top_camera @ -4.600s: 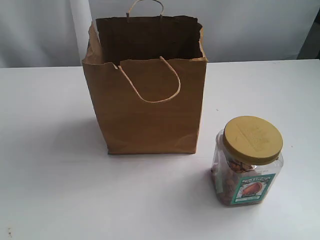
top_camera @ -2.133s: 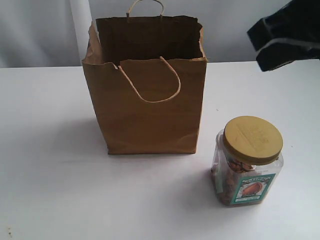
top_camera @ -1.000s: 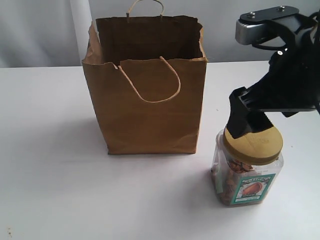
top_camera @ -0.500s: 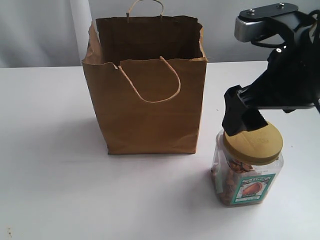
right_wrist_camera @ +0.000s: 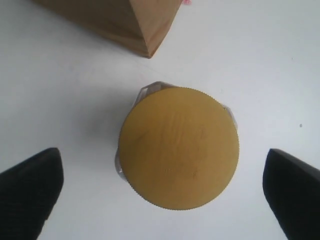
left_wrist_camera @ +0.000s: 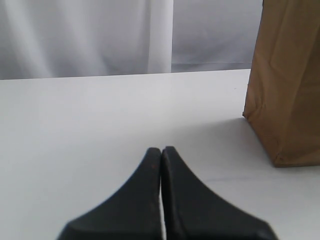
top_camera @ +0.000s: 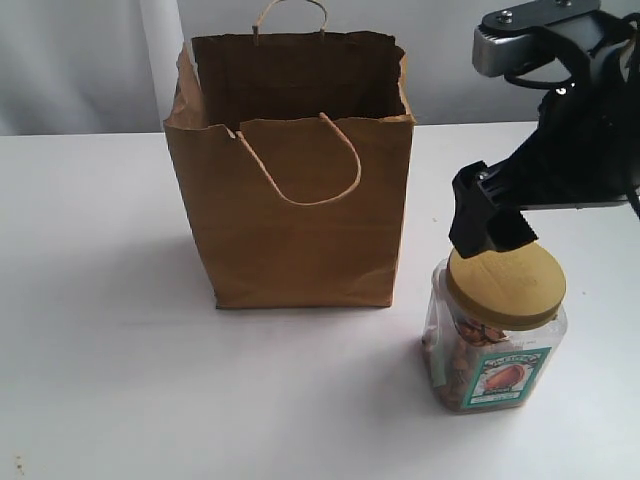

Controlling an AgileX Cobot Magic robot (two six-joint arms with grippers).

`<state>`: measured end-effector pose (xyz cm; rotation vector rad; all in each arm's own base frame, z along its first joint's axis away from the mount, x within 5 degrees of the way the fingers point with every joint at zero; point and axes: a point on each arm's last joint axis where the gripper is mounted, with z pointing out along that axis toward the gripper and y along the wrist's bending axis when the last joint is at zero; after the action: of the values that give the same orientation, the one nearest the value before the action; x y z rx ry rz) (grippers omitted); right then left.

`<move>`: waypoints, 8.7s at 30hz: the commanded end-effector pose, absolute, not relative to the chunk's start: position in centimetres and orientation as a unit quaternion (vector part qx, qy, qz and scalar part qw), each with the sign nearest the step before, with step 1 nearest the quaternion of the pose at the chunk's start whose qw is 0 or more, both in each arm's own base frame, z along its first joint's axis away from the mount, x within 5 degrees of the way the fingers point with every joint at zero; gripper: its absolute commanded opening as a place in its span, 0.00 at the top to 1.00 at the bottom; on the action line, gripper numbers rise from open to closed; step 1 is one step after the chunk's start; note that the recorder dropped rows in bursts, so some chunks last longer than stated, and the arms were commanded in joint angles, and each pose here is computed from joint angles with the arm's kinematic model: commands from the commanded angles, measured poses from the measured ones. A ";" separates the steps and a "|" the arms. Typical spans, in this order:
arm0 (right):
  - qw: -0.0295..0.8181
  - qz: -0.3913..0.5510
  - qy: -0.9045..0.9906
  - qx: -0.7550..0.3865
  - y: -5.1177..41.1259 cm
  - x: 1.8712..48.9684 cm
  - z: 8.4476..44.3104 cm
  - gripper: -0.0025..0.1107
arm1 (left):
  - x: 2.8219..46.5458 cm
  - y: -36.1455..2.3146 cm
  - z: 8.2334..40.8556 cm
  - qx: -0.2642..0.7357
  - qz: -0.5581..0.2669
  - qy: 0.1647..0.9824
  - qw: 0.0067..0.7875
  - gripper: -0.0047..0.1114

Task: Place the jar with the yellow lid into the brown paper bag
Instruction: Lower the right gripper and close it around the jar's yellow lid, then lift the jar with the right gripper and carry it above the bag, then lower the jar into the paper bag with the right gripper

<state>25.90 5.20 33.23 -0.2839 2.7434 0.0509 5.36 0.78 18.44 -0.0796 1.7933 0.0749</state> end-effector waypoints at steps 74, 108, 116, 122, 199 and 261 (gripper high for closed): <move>0.123 -0.016 0.988 -0.087 5.3 28.9 24.8 0.05 | 5.4 0.7 18.6 -0.035 0.028 0.778 0.626 0.95; 0.111 -0.012 0.993 -0.037 5.4 29.3 30.6 0.98 | 5.4 0.7 18.6 -0.035 0.028 0.778 0.626 0.95; 0.243 0.051 0.968 -0.024 6.0 29.0 38.8 0.98 | 5.4 0.7 18.6 -0.035 0.028 0.778 0.626 0.95; 0.335 0.086 0.938 -0.016 6.1 28.3 44.7 0.98 | 5.4 0.7 18.6 -0.035 0.028 0.778 0.626 0.95; 0.343 0.036 0.937 -0.058 16.7 46.0 31.2 0.98 | 5.4 0.7 18.6 -0.035 0.028 0.778 0.626 0.95; 0.273 0.008 0.960 -0.062 17.1 47.4 25.4 0.23 | 5.4 0.7 18.6 -0.035 0.028 0.778 0.626 0.95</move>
<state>47.39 16.97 24.74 -0.1569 2.6148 0.0215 5.36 0.78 18.44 -0.0796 1.7933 0.0749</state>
